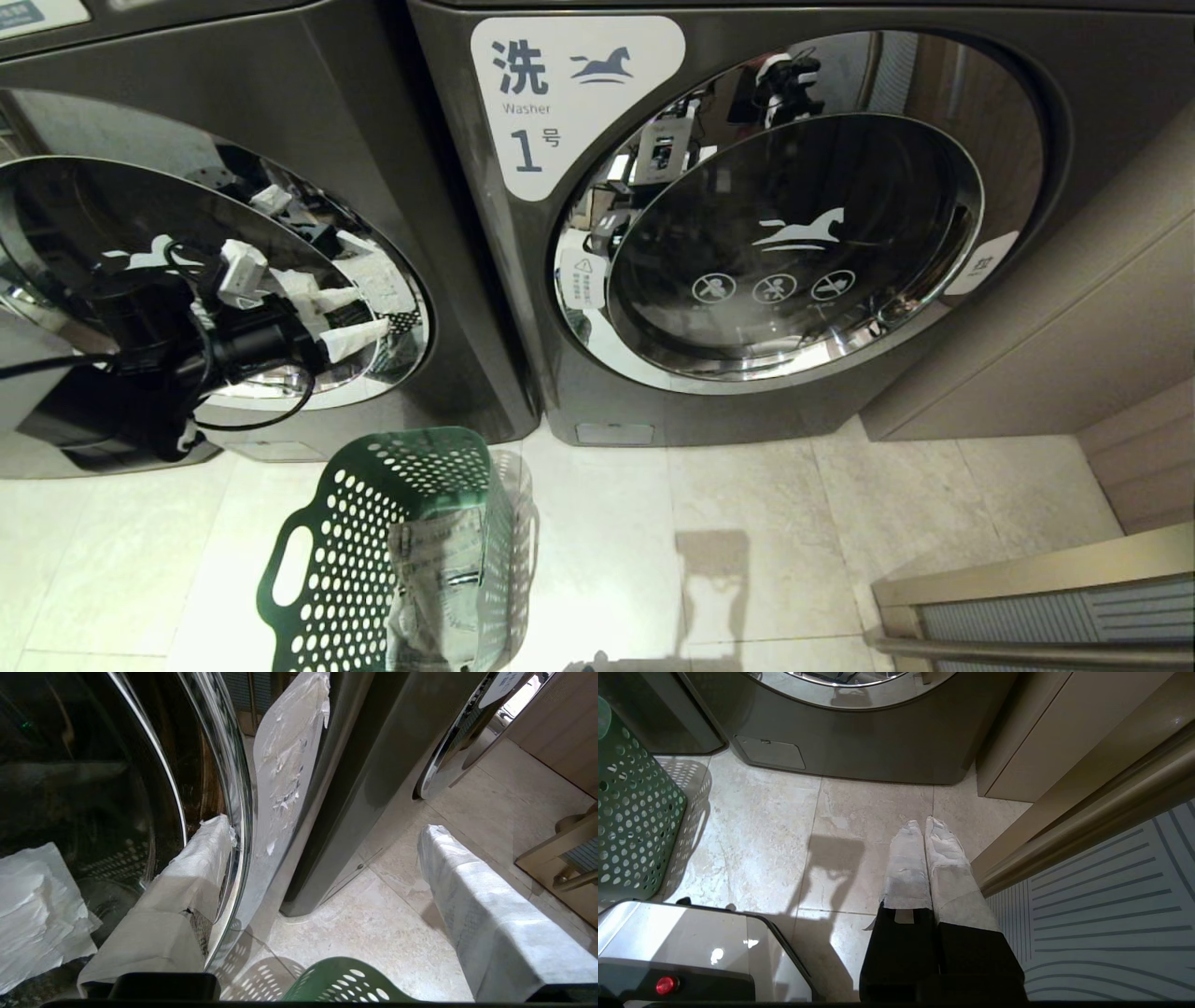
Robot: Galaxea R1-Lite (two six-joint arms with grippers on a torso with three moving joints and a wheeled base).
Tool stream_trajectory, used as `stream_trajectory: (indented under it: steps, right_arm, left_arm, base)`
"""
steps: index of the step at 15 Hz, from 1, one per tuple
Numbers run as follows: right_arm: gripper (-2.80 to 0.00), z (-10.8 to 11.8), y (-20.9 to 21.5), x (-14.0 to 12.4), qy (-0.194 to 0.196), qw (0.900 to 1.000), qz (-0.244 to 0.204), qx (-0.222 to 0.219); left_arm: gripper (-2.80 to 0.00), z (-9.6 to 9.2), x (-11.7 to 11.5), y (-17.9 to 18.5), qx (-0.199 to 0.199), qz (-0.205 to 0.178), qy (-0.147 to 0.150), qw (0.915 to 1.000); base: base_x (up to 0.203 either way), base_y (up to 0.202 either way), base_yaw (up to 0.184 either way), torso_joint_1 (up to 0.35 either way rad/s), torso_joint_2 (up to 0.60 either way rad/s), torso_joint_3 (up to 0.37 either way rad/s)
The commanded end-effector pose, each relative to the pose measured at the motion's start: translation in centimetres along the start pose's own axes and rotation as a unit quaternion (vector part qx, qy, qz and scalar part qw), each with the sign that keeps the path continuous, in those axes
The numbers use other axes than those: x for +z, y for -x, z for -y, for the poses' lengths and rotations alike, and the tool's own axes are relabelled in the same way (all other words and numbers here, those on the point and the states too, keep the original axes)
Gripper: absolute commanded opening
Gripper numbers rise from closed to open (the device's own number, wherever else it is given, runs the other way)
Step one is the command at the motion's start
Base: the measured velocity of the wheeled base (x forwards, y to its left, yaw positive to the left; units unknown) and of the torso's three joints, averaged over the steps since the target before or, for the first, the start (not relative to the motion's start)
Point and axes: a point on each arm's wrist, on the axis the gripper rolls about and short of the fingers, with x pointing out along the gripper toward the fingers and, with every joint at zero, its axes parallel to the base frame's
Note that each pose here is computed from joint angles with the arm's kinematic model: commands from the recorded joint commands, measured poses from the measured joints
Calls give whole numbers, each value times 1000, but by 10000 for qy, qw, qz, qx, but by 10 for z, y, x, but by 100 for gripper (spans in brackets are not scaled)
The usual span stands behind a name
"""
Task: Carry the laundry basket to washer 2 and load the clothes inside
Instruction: Open the lid of the washing machine
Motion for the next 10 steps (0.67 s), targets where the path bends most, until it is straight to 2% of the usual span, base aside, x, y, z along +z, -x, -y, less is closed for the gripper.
stream_trajectory:
  steps: [1,10]
  right_arm:
    - [-280,0,0,0,4,10000,-3,5]
    - [-280,0,0,0,4,10000,-3,5]
  left_arm:
    - [0,0,-1,-2,-46,24,-27,10000]
    - [0,-3,-6,-17,-164,90,-52,9998]
  base:
    - [0,0,0,0,0,0]
    - [0,0,0,0,0,0]
